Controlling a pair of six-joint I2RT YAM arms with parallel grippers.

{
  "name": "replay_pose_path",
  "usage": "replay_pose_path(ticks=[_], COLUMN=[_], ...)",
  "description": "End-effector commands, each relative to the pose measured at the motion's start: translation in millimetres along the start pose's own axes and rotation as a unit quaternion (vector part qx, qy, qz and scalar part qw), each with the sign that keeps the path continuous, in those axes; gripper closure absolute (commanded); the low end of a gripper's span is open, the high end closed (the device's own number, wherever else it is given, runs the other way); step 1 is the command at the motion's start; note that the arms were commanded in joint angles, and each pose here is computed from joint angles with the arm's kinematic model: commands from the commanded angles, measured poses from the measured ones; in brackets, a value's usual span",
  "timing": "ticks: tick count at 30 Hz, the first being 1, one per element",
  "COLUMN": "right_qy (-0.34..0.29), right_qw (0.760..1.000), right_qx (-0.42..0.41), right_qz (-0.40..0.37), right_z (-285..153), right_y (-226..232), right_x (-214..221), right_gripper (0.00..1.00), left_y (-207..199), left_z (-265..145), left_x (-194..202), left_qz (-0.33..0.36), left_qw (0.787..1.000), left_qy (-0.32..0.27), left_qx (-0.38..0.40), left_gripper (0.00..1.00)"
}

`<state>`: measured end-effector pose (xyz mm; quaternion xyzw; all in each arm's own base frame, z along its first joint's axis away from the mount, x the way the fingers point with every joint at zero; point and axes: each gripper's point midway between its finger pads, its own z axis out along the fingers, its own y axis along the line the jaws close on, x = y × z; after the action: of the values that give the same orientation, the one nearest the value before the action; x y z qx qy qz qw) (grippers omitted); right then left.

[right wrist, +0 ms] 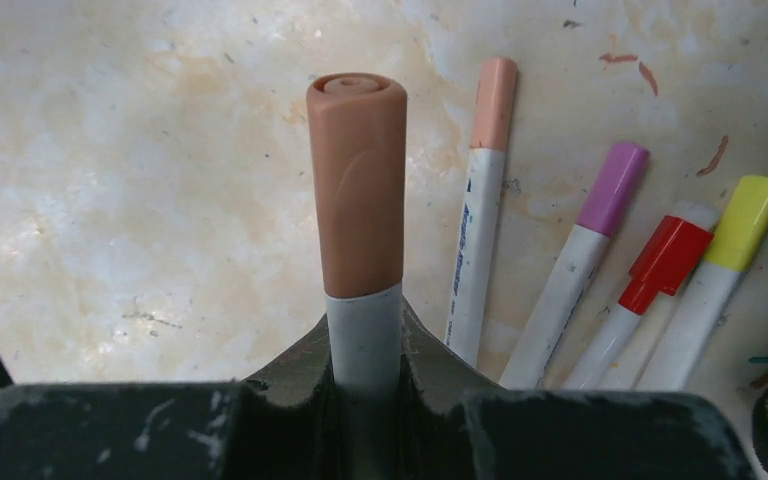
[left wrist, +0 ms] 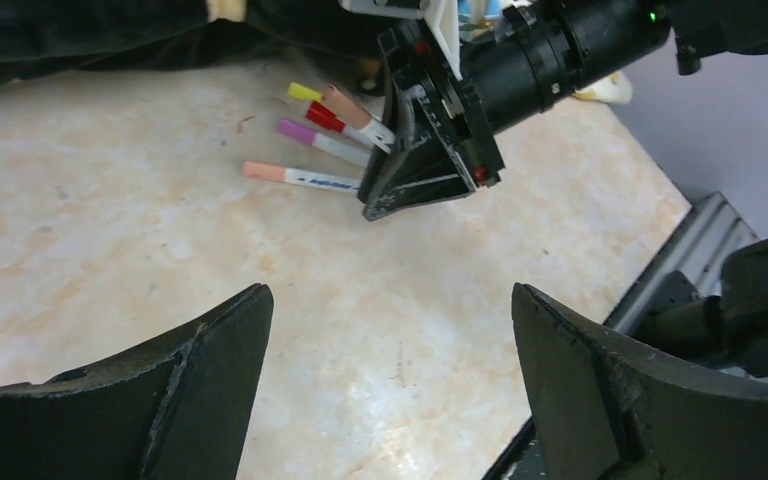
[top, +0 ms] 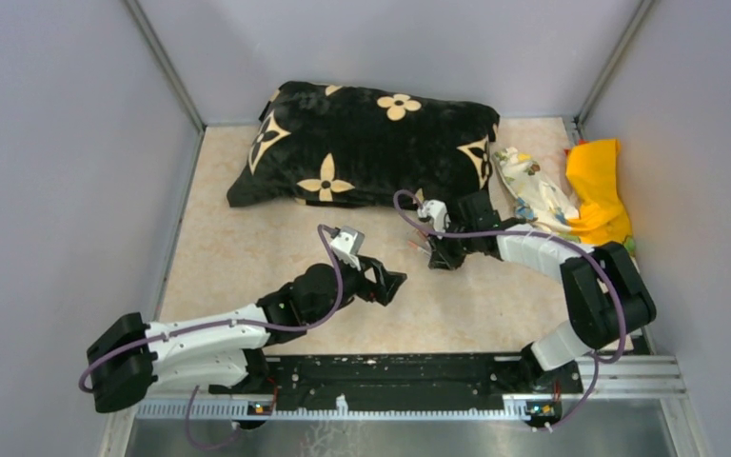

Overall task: Insert the pens into the pen caps
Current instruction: Place the pen at the center of the board.

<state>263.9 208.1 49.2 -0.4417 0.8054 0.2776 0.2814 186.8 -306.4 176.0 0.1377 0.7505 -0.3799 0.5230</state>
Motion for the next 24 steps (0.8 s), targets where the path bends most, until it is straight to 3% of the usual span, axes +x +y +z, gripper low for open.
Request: replay_pose_path(ticks=[1, 9, 16, 24], right_qy=[0.011, 0.041, 0.032, -0.062], right_qw=[0.997, 0.995, 0.995, 0.99], right_qx=[0.073, 0.089, 0.092, 0.095], right_qz=[-0.026, -0.029, -0.035, -0.079], right_z=[7, 15, 7, -66], right_y=[-24, -26, -25, -26], right_x=[-15, -5, -17, -68], right_gripper=[0.87, 0.75, 0.73, 0.54], left_y=[30, 50, 53, 46], left_z=[-10, -19, -9, 1], left_x=[-1, -11, -24, -69], left_qz=[0.037, 0.043, 0.038, 0.006], left_qw=[0.998, 0.996, 0.997, 1.0], left_qy=[-0.005, -0.023, -0.019, -0.011], left_qx=[-0.053, -0.079, -0.065, 0.0], left_gripper=[0.06, 0.03, 0.03, 0.01])
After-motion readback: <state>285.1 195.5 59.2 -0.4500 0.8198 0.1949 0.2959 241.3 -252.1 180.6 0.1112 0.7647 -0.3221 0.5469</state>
